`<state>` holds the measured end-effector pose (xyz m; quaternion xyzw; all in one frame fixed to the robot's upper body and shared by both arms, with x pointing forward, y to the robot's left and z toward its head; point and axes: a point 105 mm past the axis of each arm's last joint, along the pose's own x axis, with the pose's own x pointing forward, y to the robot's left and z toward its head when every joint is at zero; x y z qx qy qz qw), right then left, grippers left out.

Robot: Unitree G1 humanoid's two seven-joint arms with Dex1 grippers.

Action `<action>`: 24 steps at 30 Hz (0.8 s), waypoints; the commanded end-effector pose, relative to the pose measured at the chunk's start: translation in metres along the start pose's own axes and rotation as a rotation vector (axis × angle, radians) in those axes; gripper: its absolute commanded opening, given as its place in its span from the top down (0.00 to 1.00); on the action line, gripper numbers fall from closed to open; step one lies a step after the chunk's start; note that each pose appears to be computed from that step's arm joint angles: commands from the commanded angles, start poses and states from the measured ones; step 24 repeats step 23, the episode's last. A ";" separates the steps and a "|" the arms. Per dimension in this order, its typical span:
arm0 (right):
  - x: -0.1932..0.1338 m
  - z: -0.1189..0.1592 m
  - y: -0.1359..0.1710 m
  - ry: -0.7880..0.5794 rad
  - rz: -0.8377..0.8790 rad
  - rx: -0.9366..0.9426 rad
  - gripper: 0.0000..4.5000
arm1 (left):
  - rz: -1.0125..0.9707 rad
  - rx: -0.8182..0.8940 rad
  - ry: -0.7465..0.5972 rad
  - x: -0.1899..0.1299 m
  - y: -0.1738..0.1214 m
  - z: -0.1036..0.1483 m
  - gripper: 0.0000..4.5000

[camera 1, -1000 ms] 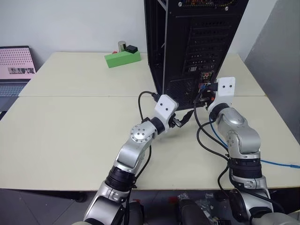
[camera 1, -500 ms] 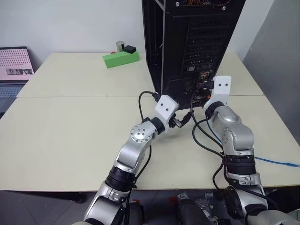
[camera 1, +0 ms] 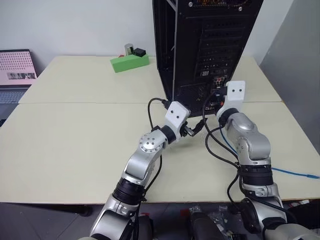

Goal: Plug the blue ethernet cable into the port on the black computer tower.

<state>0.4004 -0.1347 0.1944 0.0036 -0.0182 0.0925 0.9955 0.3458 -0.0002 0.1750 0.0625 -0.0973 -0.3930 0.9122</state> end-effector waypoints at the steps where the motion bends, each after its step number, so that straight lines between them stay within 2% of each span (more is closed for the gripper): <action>1: -0.016 0.014 -0.006 -0.040 0.043 -0.025 0.49 | 0.002 -0.003 -0.055 -0.003 0.008 0.016 0.00; 5: -0.030 0.017 -0.016 -0.043 0.089 -0.054 0.29 | 0.019 0.006 -0.030 -0.008 0.022 0.017 0.00; 10: -0.058 0.029 -0.020 -0.089 0.300 -0.164 0.05 | -0.084 0.021 0.030 -0.028 0.029 0.022 0.00; 17: -0.085 0.039 -0.048 -0.088 0.408 -0.217 0.05 | -0.125 0.103 0.088 -0.060 0.047 0.029 0.00; 24: -0.100 0.045 -0.056 -0.092 0.467 -0.185 0.05 | -0.172 0.102 0.120 -0.084 0.056 0.032 0.00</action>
